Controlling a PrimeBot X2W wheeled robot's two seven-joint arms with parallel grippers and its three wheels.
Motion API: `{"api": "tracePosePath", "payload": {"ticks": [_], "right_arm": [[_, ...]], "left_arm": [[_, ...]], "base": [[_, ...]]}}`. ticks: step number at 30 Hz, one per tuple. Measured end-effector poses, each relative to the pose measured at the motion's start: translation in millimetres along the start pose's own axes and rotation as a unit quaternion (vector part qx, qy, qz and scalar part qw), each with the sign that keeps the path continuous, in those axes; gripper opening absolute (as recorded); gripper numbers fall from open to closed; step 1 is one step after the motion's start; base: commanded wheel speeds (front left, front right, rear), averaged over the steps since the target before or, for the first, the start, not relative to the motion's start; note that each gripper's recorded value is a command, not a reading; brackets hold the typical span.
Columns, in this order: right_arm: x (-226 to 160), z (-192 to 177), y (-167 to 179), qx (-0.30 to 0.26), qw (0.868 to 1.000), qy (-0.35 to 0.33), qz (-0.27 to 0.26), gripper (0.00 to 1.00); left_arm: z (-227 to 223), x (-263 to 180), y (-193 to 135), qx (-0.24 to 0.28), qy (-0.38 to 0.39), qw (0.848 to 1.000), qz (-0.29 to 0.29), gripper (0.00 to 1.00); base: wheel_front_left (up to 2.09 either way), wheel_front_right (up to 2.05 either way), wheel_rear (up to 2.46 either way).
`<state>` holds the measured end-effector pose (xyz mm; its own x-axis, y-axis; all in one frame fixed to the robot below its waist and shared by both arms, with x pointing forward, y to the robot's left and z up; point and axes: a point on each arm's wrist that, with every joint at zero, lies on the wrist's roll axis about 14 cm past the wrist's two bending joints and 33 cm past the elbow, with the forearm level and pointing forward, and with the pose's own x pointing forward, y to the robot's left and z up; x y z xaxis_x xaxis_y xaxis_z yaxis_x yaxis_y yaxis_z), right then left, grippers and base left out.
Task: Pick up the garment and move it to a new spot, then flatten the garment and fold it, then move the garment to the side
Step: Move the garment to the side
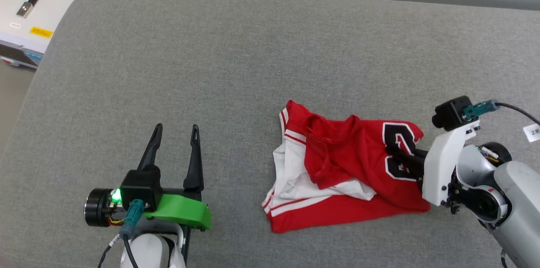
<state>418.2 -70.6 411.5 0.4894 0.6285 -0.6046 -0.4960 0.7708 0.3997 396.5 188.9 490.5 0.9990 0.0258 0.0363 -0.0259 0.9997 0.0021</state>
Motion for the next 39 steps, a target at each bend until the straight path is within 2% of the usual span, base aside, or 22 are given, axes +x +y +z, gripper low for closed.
{"api": "tracePosePath", "payload": {"ticks": [4, 8, 12, 20, 28, 34, 39], "right_arm": [[-18, 33, 0, -0.063, 0.996, -0.053, -0.013, 0.00], [-41, 46, -6, -0.132, 0.988, -0.076, -0.039, 0.00], [-65, 52, -15, -0.160, 0.981, -0.093, -0.065, 0.00], [-122, 52, -57, -0.154, 0.971, -0.111, -0.147, 0.00], [-176, 40, -124, -0.120, 0.955, -0.100, -0.254, 0.00], [-206, 34, -182, -0.108, 0.934, -0.059, -0.336, 0.00], [-228, 32, -233, -0.100, 0.908, -0.015, -0.407, 0.00]], "left_arm": [[3, -1, -6, -0.004, -0.004, 1.000, -0.008, 1.00], [4, 0, -17, -0.009, -0.007, 1.000, -0.024, 1.00], [5, 3, -32, -0.014, -0.011, 0.999, -0.046, 1.00], [8, 18, -66, -0.021, -0.021, 0.995, -0.093, 1.00], [2, 39, -97, -0.031, -0.022, 0.990, -0.132, 1.00], [-6, 59, -105, -0.033, -0.024, 0.988, -0.146, 1.00], [-18, 76, -106, -0.030, -0.024, 0.988, -0.153, 1.00]], "base": [[0.00, 0.00, 0.00], [0.00, 0.00, 0.00], [0.00, 0.00, 0.00], [0.00, 0.00, 0.00], [0.00, 0.00, 0.00], [0.00, 0.00, 0.00], [0.00, 0.00, 0.00]]}}
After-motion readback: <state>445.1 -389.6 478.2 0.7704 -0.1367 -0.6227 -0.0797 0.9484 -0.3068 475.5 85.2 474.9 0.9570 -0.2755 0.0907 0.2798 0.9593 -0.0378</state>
